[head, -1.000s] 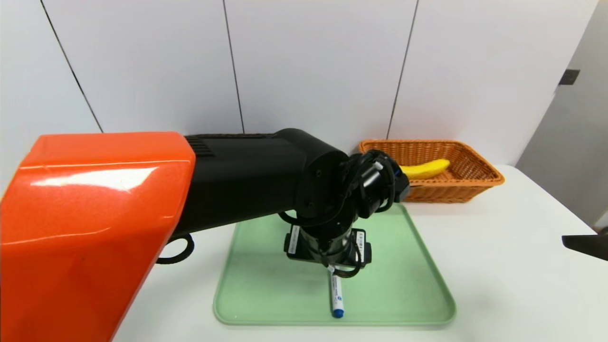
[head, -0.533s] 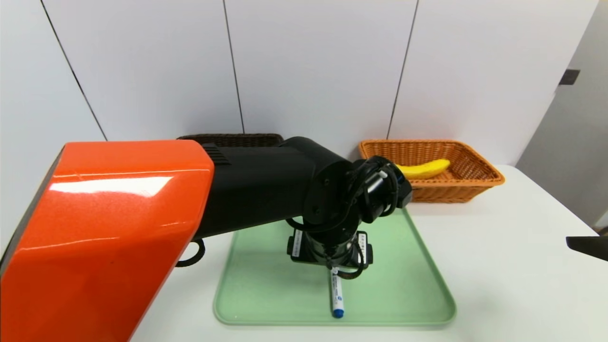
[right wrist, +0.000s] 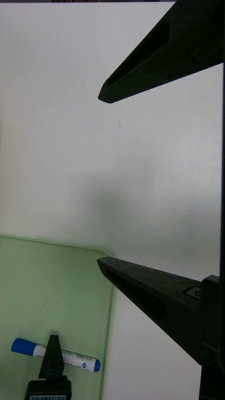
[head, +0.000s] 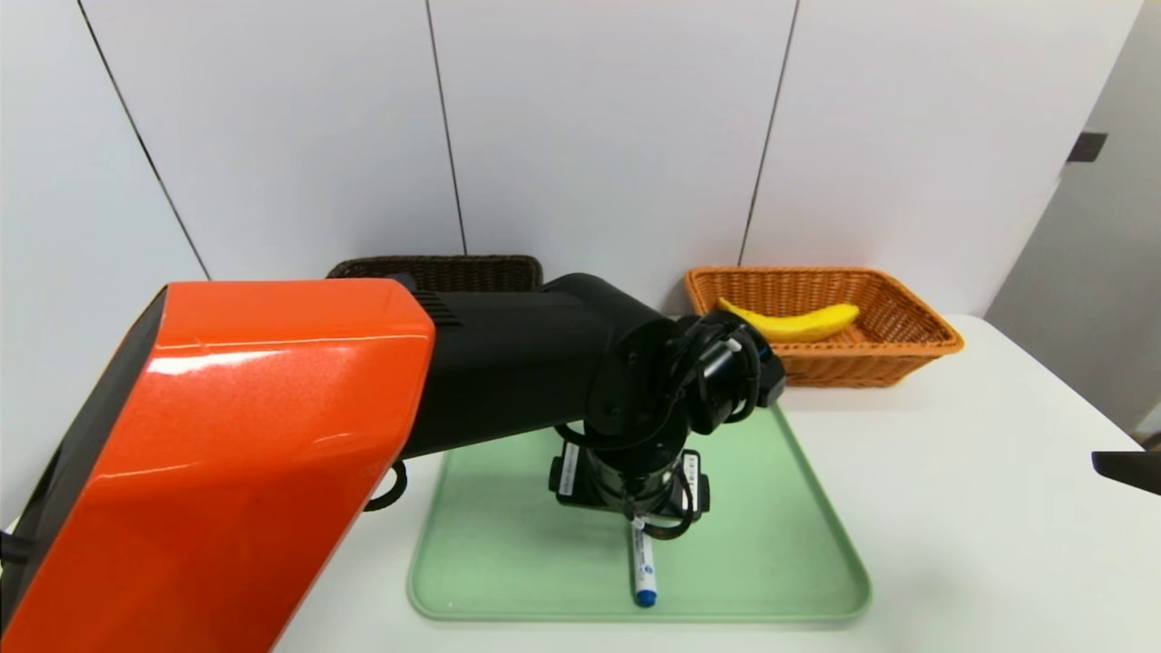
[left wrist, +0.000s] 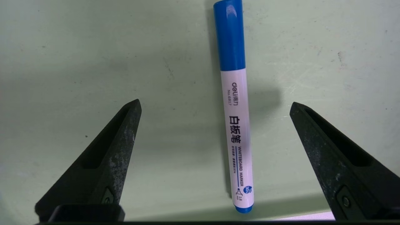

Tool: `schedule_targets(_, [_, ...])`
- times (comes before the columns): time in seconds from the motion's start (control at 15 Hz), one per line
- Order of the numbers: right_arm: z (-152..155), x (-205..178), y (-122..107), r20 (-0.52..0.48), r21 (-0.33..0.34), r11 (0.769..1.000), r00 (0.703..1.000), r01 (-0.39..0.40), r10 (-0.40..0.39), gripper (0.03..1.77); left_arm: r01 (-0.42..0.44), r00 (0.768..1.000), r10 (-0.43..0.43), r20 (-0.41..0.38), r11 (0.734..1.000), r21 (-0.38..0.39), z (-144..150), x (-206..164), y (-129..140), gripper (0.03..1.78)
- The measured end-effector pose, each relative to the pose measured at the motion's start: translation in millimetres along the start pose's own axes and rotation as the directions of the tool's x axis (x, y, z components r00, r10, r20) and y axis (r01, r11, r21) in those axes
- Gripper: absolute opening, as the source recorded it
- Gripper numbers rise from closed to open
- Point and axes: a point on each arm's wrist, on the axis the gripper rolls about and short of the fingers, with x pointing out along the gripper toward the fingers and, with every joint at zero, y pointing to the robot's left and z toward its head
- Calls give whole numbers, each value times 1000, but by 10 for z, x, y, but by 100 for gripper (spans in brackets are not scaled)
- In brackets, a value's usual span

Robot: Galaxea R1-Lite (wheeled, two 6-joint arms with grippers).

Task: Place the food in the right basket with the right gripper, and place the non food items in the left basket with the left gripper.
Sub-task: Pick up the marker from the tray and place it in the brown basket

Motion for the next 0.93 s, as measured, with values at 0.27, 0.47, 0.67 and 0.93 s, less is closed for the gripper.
schedule_targets(0.27, [-14, 11, -2, -6, 2, 1000, 1000, 2, -2, 170, -2, 1000, 2, -12, 1000, -1, 5, 39, 11, 169])
schedule_targets(0.47, [-27, 11, -5, -8, 3, 1000, 1000, 4, -4, 170, -4, 1000, 4, -16, 1000, -6, 0, 45, 12, 169])
schedule_targets(0.67, [-42, 5, -8, -7, 3, 1000, 1000, 5, -5, 170, -9, 1000, 9, -20, 1000, -5, -5, 60, 11, 169])
schedule_targets(0.93, [-58, -17, -13, -2, 5, 1000, 1000, 5, -5, 170, -13, 1000, 13, -24, 1000, -6, -11, 83, 7, 169])
